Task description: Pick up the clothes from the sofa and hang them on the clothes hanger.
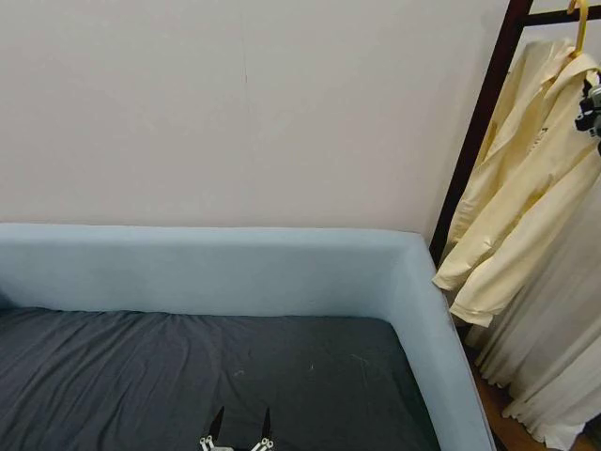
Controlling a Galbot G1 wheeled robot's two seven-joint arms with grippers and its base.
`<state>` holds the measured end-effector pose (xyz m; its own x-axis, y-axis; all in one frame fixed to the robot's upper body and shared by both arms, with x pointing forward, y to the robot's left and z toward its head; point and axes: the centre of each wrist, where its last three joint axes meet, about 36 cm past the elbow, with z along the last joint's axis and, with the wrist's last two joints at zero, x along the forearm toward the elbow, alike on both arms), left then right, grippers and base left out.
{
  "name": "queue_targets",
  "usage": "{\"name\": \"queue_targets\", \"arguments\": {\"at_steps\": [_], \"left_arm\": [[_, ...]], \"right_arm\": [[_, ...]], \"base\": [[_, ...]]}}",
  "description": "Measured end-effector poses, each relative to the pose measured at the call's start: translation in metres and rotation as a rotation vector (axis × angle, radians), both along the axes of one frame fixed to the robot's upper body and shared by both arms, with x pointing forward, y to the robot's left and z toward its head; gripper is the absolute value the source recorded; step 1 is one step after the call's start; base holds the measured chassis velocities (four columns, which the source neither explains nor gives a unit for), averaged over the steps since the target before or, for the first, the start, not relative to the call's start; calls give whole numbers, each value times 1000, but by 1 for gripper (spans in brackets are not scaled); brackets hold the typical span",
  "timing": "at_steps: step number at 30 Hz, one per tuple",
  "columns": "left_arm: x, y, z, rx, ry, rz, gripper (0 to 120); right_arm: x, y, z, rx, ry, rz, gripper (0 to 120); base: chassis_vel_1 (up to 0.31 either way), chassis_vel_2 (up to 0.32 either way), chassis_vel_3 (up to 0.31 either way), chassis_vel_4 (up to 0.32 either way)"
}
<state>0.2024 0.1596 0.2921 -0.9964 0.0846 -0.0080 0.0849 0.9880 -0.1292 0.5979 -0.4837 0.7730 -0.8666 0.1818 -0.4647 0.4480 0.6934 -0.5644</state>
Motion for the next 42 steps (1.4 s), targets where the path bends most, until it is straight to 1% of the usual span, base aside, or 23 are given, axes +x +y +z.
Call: {"name": "queue_targets", "arguments": {"at_steps": [2,3,6,7,9,11,12,14,17,19,24,32,37,42], "left_arm": [[0,0,-1,8,-5,-5,100],[0,0,-1,8,-5,-5,100],[1,0,-1,23,-25,-17,100],[1,0,-1,23,-25,-17,100],[3,0,-1,31,-42,-20,100],[3,-1,-1,32,-46,-20,100],[4,-1,0,34,-58,-15,100],[4,-1,1,43,-77,-14,100],[4,-1,2,48,-90,-16,100],[5,0,4,54,-103,-17,100],[5,1,10,54,-117,-17,100],[4,13,18,84,-144,-15,100],[5,15,23,87,-157,-7,100],[3,12,25,81,-159,-3,100]], "right_arm": [[2,10,7,49,10,5,8],[2,10,7,49,10,5,8],[8,34,21,157,44,-11,8],[8,34,21,157,44,-11,8],[11,47,32,234,59,-35,8],[12,51,36,253,60,-45,8],[15,58,44,294,58,-67,8],[18,66,51,329,63,-88,8],[20,72,56,352,69,-104,8],[22,80,58,384,98,-118,8],[27,91,60,421,124,-134,8],[42,107,66,451,146,-153,8],[52,111,71,460,153,-171,8],[58,119,76,443,161,-191,8]], "base": [[0,0,0,0],[0,0,0,0],[0,0,0,0],[0,0,0,0],[0,0,0,0],[0,0,0,0],[0,0,0,0],[0,0,0,0],[0,0,0,0],[0,0,0,0],[0,0,0,0],[0,0,0,0],[0,0,0,0],[0,0,0,0]]}}
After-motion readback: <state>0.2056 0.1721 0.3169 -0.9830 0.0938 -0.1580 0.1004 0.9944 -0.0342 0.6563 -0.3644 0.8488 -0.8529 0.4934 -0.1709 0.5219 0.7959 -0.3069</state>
